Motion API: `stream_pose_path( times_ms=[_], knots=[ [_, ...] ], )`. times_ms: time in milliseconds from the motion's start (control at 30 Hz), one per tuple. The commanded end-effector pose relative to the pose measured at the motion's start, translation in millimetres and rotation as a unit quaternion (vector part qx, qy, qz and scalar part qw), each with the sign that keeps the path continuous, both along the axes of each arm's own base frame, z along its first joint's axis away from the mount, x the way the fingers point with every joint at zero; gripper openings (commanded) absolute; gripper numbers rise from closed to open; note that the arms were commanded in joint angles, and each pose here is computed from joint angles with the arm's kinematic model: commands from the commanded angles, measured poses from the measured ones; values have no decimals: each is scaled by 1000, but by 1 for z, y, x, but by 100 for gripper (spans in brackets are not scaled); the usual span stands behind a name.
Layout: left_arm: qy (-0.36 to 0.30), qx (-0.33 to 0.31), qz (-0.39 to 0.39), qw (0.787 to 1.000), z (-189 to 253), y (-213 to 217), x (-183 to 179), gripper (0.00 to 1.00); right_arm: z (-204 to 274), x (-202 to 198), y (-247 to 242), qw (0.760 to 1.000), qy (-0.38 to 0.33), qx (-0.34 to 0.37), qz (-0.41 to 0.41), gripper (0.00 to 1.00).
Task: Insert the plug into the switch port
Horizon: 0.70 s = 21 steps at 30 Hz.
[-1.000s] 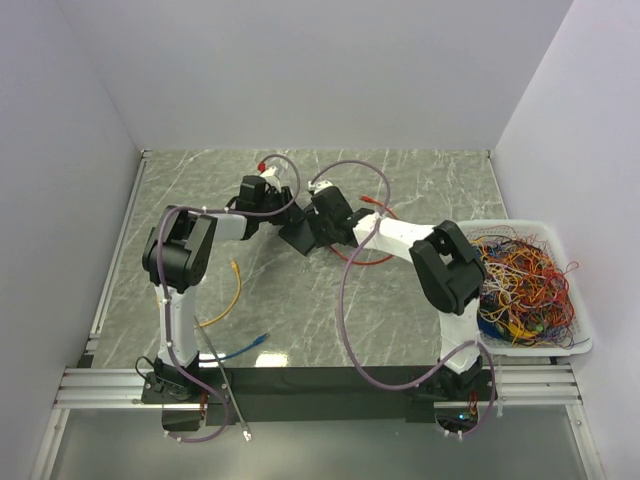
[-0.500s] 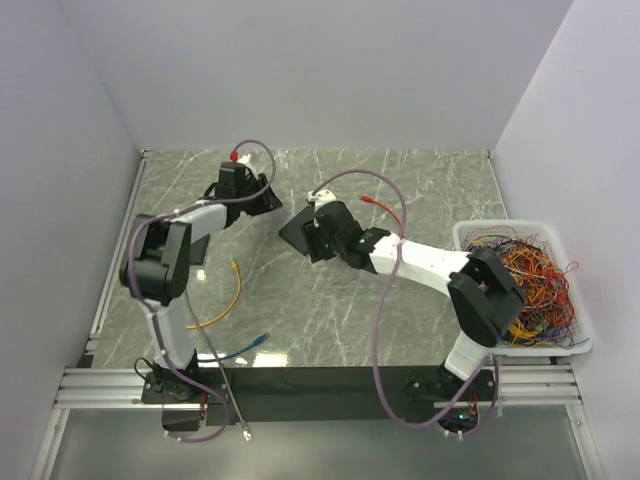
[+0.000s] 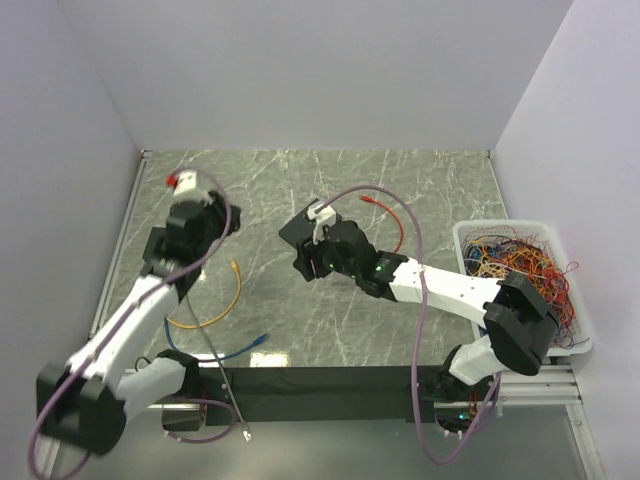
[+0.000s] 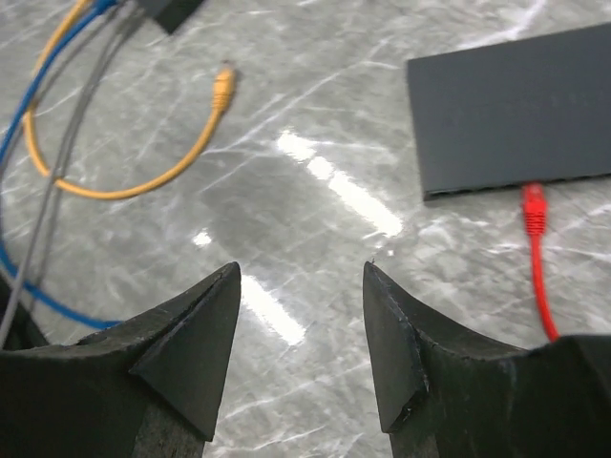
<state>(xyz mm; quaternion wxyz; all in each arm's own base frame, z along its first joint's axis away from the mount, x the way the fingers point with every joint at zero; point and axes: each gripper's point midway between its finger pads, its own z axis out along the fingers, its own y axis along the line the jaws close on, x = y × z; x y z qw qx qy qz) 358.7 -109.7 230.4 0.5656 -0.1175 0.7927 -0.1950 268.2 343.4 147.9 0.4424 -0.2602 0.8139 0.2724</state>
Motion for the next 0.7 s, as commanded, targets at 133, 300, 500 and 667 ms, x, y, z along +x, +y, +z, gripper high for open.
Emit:
stream_pose_path(
  times_ms=[133, 300, 500, 667],
  knots=[
    [-12, 11, 210, 978, -46, 85, -60, 43, 34, -18, 19, 996, -43, 61, 53, 61],
    [-35, -2, 270, 962, -61, 113, -90, 42, 47, -38, 29, 989, -63, 90, 104, 61],
    [-77, -23, 287, 954, -51, 122, -99, 41, 54, -62, 36, 979, -81, 107, 153, 62],
    [-62, -12, 297, 953, -61, 125, -97, 40, 49, -68, 40, 978, -77, 104, 165, 62]
  ],
)
